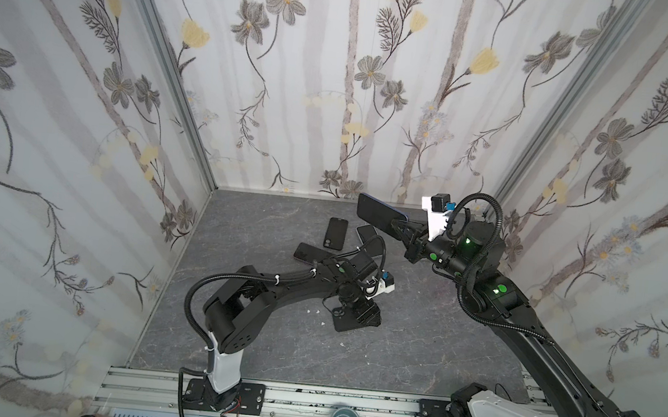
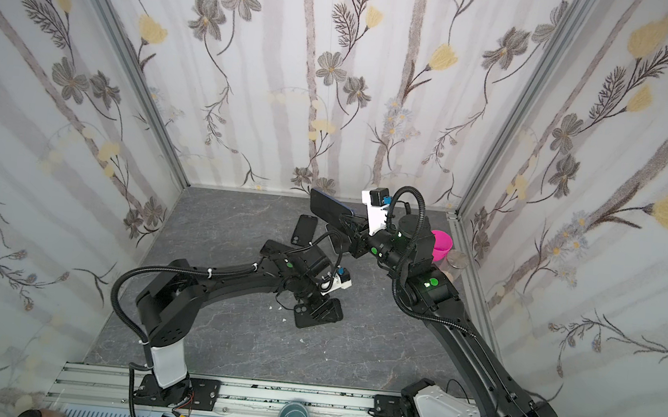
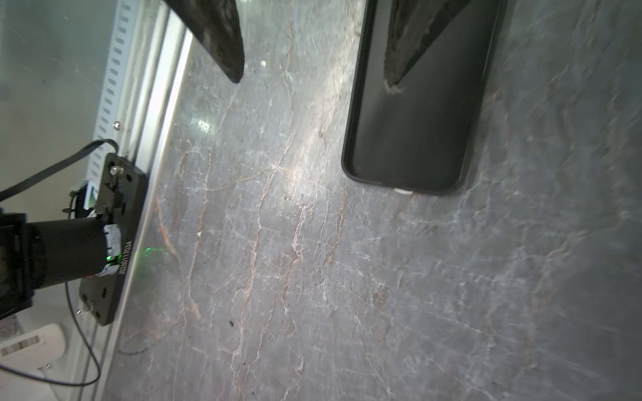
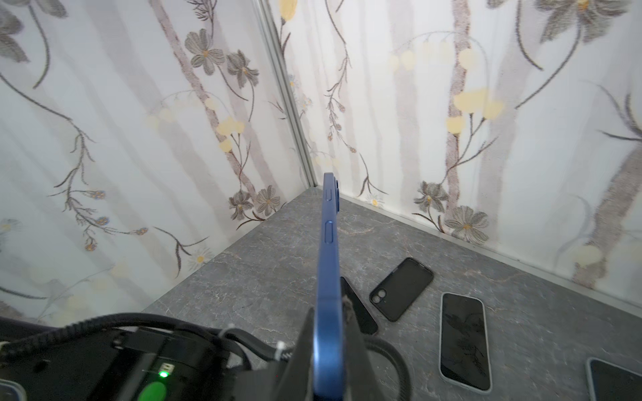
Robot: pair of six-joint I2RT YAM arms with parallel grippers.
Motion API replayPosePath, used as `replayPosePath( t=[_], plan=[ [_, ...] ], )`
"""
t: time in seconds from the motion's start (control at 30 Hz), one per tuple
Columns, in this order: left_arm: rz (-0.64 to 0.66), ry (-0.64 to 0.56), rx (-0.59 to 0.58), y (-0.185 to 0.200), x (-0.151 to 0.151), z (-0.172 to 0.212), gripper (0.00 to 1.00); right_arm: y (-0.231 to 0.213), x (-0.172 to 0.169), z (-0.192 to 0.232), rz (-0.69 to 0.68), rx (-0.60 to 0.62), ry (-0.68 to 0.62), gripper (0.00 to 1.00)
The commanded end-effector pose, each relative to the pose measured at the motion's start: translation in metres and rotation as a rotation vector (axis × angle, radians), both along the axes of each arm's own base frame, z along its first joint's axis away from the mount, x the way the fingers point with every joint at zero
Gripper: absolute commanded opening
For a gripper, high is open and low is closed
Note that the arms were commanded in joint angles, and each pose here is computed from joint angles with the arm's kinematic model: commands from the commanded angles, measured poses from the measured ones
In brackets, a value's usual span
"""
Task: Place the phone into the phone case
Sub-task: 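Carry the black case nearer with the left gripper while the right brings the phone, then insert the phone's edge into the case with the right gripper while the left holds it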
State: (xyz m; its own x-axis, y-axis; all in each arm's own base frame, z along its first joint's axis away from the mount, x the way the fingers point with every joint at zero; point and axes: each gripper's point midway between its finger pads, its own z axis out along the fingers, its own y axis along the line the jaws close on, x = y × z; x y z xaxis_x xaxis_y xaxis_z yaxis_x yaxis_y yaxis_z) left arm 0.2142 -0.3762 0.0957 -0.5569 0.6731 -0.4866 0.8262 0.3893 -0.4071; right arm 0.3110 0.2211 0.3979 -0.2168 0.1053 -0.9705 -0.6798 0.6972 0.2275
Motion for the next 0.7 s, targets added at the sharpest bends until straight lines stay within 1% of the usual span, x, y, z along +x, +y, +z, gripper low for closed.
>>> replayPosePath(
  t=[0.0,0.1,0.17,0.27,0.33,0.37,0.53,0.6,0.67],
  plan=[
    [0.13,0.006,-0.059,0.015,0.006,0.018,0.64,-0.037,0.01,0.014,-0.171,0.082,0.005,0.0],
    [0.245,0.044,-0.082,0.041,0.004,0.026,0.63,-0.065,0.015,0.006,-0.259,0.094,0.058,0.0],
    [0.335,0.068,-0.095,0.058,0.003,0.029,0.58,-0.068,0.015,-0.006,-0.253,0.064,0.115,0.0],
    [0.473,0.083,-0.118,0.075,0.007,0.032,0.49,-0.056,0.011,-0.034,-0.175,0.0,0.238,0.0],
    [0.542,0.092,-0.143,0.081,0.007,0.034,0.39,-0.047,0.006,-0.055,-0.115,-0.028,0.329,0.0],
    [0.577,0.091,-0.156,0.084,0.008,0.035,0.37,-0.042,0.002,-0.066,-0.079,-0.041,0.38,0.0],
    [0.755,0.066,-0.18,0.107,0.017,0.03,0.39,-0.032,-0.019,-0.114,0.016,-0.073,0.581,0.0],
    [0.783,0.062,-0.171,0.113,0.017,0.025,0.42,-0.027,-0.029,-0.133,0.057,-0.075,0.649,0.0],
    [0.796,0.065,-0.141,0.118,0.017,0.018,0.43,-0.023,-0.036,-0.154,0.088,-0.076,0.726,0.0]
  ],
)
